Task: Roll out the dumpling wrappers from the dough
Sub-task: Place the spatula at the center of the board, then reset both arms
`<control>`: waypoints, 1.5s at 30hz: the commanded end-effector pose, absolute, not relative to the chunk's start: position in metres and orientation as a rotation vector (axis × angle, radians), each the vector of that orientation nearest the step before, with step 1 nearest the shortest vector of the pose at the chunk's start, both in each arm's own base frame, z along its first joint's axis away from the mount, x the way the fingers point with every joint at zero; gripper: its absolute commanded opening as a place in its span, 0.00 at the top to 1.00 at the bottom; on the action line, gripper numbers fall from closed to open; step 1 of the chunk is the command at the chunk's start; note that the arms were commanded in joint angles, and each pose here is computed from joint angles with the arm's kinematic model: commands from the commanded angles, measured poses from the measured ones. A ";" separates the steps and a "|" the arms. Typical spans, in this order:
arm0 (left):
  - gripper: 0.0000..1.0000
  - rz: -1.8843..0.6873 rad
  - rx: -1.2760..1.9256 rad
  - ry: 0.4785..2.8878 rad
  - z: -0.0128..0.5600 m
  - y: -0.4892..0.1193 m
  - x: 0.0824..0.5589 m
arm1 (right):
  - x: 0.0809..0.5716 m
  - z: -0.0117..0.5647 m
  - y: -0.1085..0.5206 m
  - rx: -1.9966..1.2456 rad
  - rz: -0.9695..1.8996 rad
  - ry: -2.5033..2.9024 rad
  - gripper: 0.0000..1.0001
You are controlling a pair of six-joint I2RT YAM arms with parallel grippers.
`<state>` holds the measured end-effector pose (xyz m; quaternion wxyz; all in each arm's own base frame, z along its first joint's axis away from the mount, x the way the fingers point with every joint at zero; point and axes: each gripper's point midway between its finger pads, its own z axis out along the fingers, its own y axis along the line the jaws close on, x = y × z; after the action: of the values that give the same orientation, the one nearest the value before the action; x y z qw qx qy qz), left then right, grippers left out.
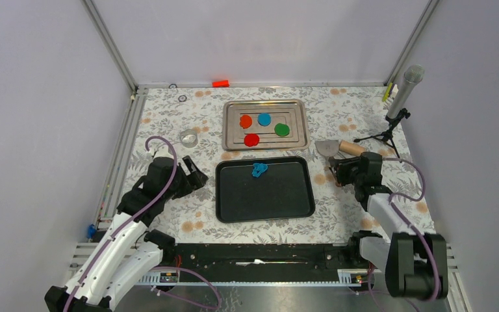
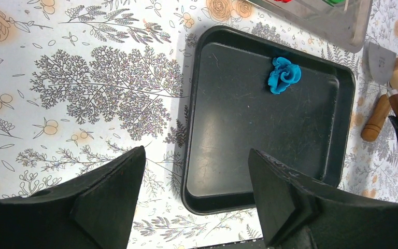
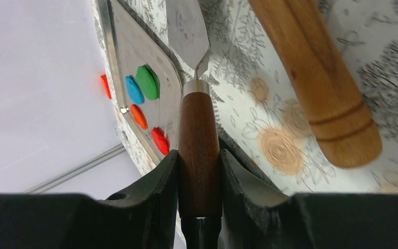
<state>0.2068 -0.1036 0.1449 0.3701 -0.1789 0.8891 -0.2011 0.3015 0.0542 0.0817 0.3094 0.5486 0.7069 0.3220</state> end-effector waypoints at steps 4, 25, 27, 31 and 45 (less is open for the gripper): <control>0.22 -0.565 -0.433 2.216 0.165 -0.110 0.219 | 0.354 0.103 0.037 1.422 0.883 1.663 0.92; 0.20 -0.601 -0.387 2.255 0.159 -0.118 0.214 | 0.315 0.109 0.002 1.117 0.273 2.151 0.00; 0.19 -0.621 -0.362 2.266 0.161 -0.121 0.212 | 0.308 0.115 -0.010 1.085 0.173 2.164 0.00; 0.16 -0.617 -0.330 2.267 0.169 -0.121 0.210 | 0.297 0.133 -0.023 1.014 0.072 2.156 0.00; 0.12 -0.520 -0.285 2.248 0.183 -0.102 0.198 | 0.261 0.176 -0.012 0.825 0.126 2.173 0.00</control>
<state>0.1976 -0.1131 0.1621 0.3619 -0.1219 0.8976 -0.2201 0.2739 -0.0138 0.1678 0.4039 0.3506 0.8433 0.0540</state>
